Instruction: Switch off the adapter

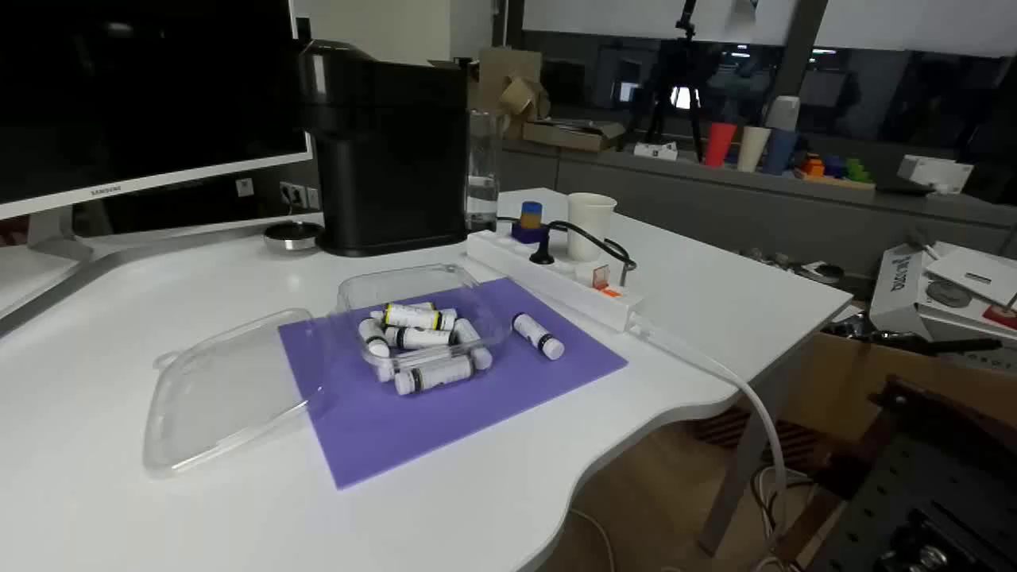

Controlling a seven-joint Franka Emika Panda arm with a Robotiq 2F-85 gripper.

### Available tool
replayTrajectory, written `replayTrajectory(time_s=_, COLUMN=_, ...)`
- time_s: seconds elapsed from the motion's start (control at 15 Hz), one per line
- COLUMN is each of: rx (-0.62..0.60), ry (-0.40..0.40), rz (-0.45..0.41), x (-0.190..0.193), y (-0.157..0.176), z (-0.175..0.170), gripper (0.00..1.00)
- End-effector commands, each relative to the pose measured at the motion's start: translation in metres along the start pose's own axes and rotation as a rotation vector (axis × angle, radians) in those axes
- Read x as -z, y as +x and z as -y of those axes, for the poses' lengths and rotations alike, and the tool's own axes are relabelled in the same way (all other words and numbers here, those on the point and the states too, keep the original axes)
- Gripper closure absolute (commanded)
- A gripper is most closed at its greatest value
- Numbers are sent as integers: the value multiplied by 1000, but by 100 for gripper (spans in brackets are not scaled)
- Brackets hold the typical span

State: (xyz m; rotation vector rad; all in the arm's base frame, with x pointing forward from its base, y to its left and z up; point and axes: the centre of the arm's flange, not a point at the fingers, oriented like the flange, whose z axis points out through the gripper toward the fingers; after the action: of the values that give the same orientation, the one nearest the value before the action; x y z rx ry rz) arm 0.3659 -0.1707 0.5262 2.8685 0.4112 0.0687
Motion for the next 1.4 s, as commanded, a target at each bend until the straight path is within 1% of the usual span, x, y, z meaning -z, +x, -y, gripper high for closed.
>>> replayTrajectory(time_s=0.0, rx=0, ry=-1, rz=-1, x=0, y=0, z=0, gripper=0)
replayTrajectory(time_s=0.67, rx=0, ry=-2, rz=-4, x=1, y=0, z=0, gripper=0)
replayTrajectory(time_s=0.73, rx=-8, ry=-17, rz=-25, x=0, y=1, z=0, gripper=0)
replayTrajectory(time_s=0.8, rx=-11, ry=-17, rz=-25, x=-3, y=4, z=-1, gripper=0)
replayTrajectory(time_s=1.07, rx=-34, ry=-24, rz=-41, x=-34, y=27, z=-14, gripper=0)
replayTrajectory(time_s=1.33, rx=-12, ry=-10, rz=-32, x=-84, y=55, z=-29, gripper=0)
